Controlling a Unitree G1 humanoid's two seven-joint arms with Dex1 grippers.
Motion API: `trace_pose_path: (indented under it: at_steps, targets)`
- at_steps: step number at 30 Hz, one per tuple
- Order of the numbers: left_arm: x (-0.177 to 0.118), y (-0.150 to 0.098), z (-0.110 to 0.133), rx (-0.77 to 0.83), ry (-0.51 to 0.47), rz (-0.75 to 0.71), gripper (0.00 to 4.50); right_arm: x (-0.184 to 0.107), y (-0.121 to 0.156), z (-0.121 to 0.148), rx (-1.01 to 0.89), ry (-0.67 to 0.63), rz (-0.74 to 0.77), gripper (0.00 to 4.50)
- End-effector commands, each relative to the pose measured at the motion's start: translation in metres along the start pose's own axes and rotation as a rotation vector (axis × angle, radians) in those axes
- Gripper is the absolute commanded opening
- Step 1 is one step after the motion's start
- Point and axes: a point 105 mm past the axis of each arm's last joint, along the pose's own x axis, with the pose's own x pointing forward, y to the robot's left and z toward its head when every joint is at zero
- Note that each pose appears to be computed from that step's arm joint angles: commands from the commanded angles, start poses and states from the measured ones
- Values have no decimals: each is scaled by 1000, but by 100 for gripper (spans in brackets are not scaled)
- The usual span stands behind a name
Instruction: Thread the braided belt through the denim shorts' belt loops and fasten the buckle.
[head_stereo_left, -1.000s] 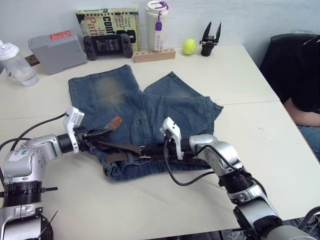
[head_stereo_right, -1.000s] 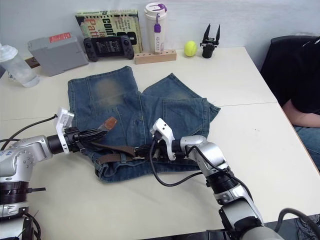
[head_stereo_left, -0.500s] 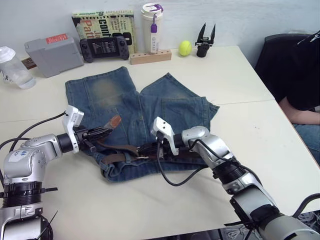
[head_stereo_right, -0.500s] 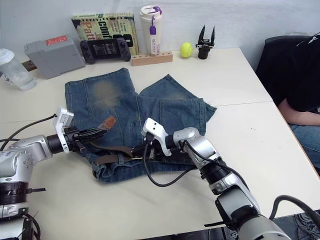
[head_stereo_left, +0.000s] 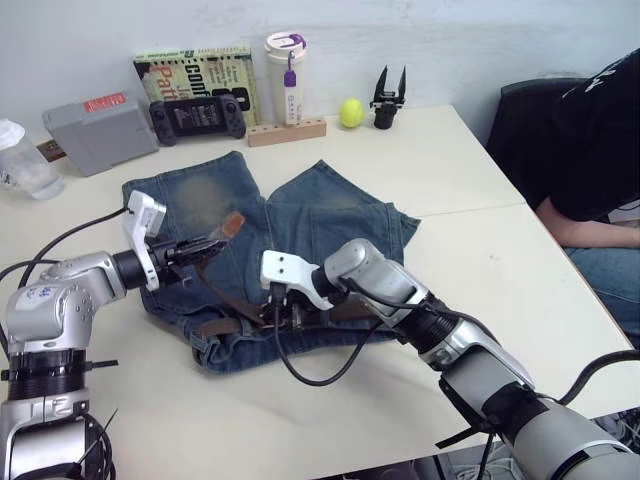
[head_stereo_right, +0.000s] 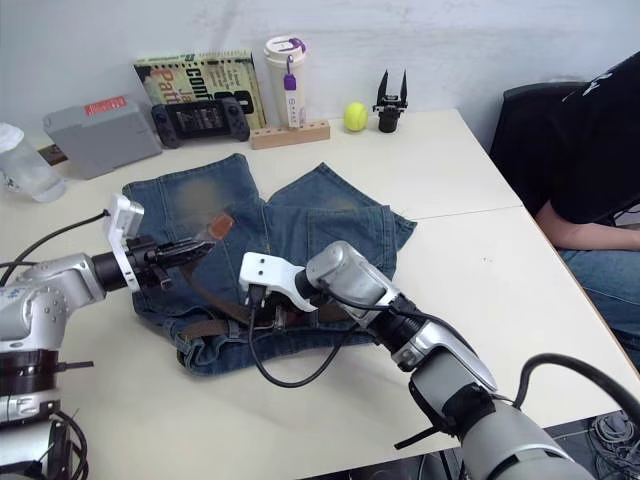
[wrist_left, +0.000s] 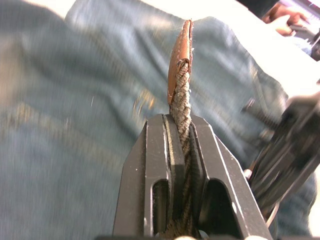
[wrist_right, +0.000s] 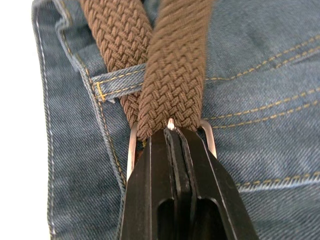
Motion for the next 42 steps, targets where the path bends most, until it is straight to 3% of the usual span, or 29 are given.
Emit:
trace_pose_path:
  at_steps: [1, 4, 9, 14, 19, 24, 27, 32, 36, 40, 42]
  targets:
    - [2, 2, 39, 50, -95, -39, 0, 44, 49, -116, 99, 430, 134, 6]
    - [10, 5, 50, 71, -90, -66, 0, 47, 55, -123, 47, 457, 141, 6]
    - [57, -5, 77, 144, -88, -187, 0, 55, 62, -123, -51, 447, 147, 6]
    - [116, -42, 94, 192, -99, -366, 0, 63, 66, -114, -139, 402, 163, 6]
    - [152, -81, 112, 229, -145, -496, 0, 69, 67, -112, -164, 367, 161, 6]
    - [162, -116, 157, 151, -339, -589, 0, 73, 67, -110, -191, 340, 166, 6]
    - [162, -128, 162, 85, -357, -666, 0, 74, 67, -109, -195, 329, 168, 6]
    - [147, -121, 178, -85, -446, -704, 0, 75, 65, -108, -174, 312, 164, 6]
    - [151, -108, 150, 20, -285, -639, 0, 75, 64, -108, -163, 306, 166, 6]
    - [150, -81, 82, 270, 67, -583, 0, 75, 66, -107, -158, 285, 172, 6]
    - [143, -69, 62, 320, 153, -560, 0, 73, 66, -107, -149, 274, 166, 6]
